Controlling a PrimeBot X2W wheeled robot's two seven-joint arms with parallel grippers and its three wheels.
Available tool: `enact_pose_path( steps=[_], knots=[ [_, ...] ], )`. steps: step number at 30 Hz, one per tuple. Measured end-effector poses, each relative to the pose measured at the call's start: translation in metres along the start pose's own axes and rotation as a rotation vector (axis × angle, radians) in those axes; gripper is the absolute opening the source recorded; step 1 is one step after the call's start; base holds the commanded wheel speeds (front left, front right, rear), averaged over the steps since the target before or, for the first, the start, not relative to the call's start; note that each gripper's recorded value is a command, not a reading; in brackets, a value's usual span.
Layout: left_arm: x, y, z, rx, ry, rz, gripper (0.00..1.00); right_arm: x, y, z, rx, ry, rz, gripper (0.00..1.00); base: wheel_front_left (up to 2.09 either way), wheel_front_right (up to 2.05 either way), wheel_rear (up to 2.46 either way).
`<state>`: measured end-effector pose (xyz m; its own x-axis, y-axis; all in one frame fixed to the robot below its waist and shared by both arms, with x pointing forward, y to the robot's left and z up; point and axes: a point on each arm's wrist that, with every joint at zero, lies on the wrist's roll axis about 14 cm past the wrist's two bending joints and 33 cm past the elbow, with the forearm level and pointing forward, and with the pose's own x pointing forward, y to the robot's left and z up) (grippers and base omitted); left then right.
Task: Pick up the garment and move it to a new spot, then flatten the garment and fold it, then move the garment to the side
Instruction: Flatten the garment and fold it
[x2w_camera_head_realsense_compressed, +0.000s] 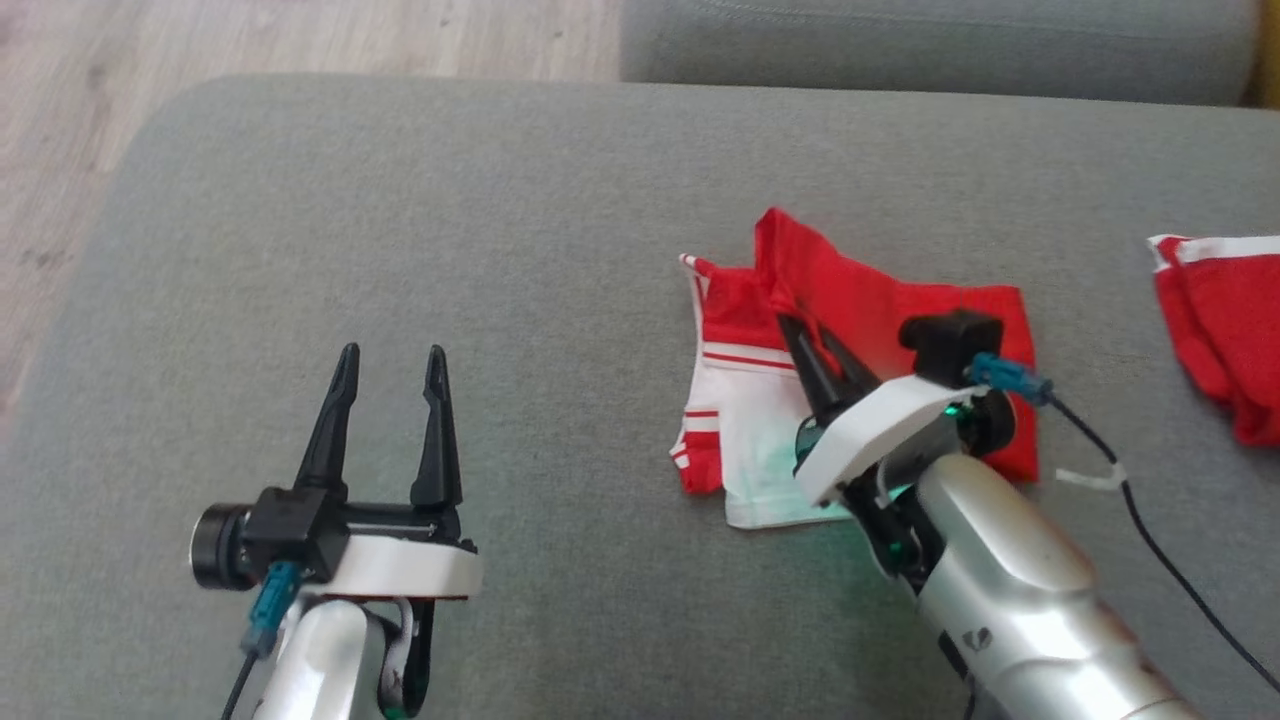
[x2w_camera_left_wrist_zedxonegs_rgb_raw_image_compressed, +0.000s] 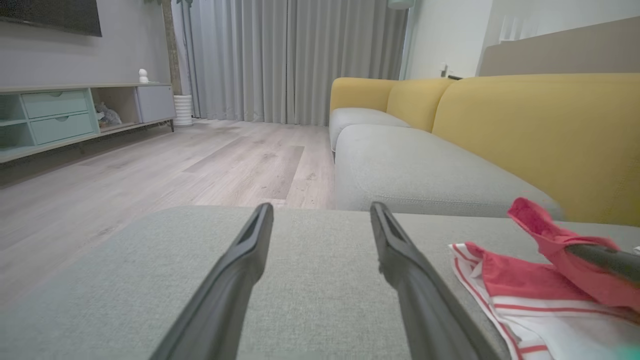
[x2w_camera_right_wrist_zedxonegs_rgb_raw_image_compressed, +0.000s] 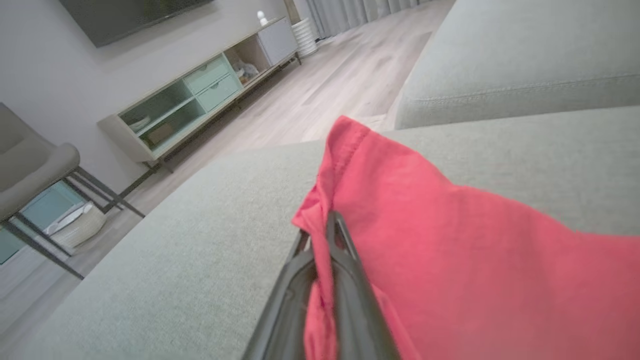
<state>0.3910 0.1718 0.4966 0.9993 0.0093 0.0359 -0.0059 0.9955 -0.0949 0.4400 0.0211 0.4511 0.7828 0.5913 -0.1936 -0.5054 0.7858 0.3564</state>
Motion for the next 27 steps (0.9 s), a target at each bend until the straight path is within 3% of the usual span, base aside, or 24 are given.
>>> enact_pose_path(
  steps=[11,12,13,19,23,26,27],
  knots=[
    [-0.005,0.011,-0.006,-0.002,0.021,0.039,1.00,0.001,0.019,-0.046,-0.005,0.123,0.066,0.00,0.00,0.00,0.00],
    [-0.005,0.010,-0.006,-0.002,0.021,0.038,1.00,0.000,0.018,-0.049,-0.011,0.133,0.062,0.27,0.00,0.00,0.00],
    [-0.005,0.010,-0.007,-0.002,0.023,0.035,1.00,-0.002,0.018,-0.053,-0.020,0.144,0.065,1.00,0.00,0.00,0.00],
    [-0.003,0.003,-0.002,-0.005,0.008,0.015,1.00,-0.003,0.056,-0.030,-0.003,0.070,0.173,1.00,0.00,0.00,0.00],
    [0.001,-0.005,0.011,-0.012,-0.033,-0.008,1.00,0.003,0.039,0.022,-0.037,-0.073,0.122,1.00,0.00,0.00,0.00],
    [0.002,-0.010,0.018,-0.018,-0.056,-0.021,1.00,0.000,0.015,0.068,-0.141,-0.191,0.047,1.00,0.00,0.00,0.00],
    [0.002,-0.010,0.018,-0.018,-0.056,-0.021,1.00,0.000,0.015,0.068,-0.141,-0.191,0.047,1.00,0.00,0.00,0.00]
  ],
)
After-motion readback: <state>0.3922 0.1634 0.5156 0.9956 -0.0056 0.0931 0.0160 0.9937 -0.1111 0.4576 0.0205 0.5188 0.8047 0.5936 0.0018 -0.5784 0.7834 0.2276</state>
